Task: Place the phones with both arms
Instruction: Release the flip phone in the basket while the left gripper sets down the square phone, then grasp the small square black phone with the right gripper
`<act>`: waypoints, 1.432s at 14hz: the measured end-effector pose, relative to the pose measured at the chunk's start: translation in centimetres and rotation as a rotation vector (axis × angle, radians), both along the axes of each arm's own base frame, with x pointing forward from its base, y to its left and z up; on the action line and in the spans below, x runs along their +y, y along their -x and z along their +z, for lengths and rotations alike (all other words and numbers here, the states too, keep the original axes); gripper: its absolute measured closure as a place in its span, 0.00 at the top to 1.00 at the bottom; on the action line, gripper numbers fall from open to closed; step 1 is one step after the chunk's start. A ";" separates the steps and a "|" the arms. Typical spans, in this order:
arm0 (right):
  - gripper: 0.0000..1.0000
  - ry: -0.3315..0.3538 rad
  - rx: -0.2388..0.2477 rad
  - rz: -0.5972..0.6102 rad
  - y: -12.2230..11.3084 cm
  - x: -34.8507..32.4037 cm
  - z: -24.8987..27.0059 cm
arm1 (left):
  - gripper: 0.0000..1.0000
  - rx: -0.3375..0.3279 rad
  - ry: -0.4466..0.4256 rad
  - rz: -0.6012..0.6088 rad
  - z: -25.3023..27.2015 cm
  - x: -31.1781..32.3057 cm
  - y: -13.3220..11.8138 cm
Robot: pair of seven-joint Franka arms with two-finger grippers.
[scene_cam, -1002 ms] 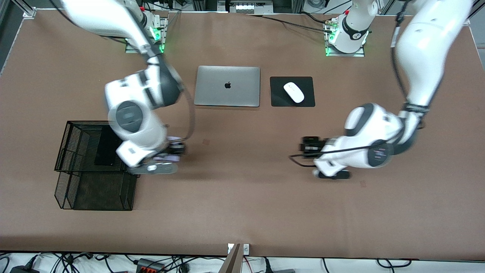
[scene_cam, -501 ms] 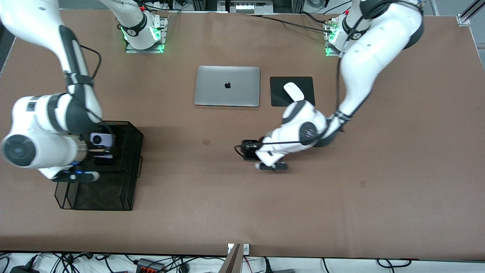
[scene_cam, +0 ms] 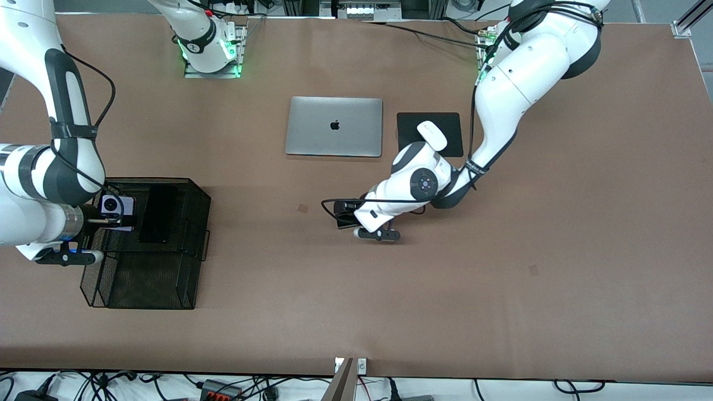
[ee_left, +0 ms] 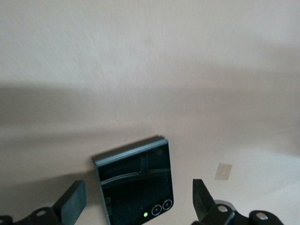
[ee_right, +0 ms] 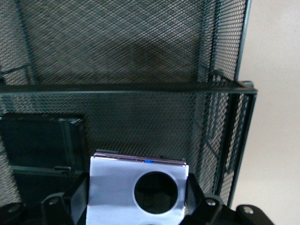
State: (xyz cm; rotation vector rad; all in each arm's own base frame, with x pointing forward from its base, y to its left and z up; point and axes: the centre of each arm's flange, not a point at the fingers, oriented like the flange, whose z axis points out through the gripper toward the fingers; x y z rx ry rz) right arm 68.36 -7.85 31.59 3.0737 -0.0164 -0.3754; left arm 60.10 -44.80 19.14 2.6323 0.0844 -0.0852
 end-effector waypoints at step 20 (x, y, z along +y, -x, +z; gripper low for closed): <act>1.00 -0.160 -0.270 0.343 3.8 40.5 -0.1 | 1.00 0.018 -0.505 -0.207 38.5 42.6 -0.3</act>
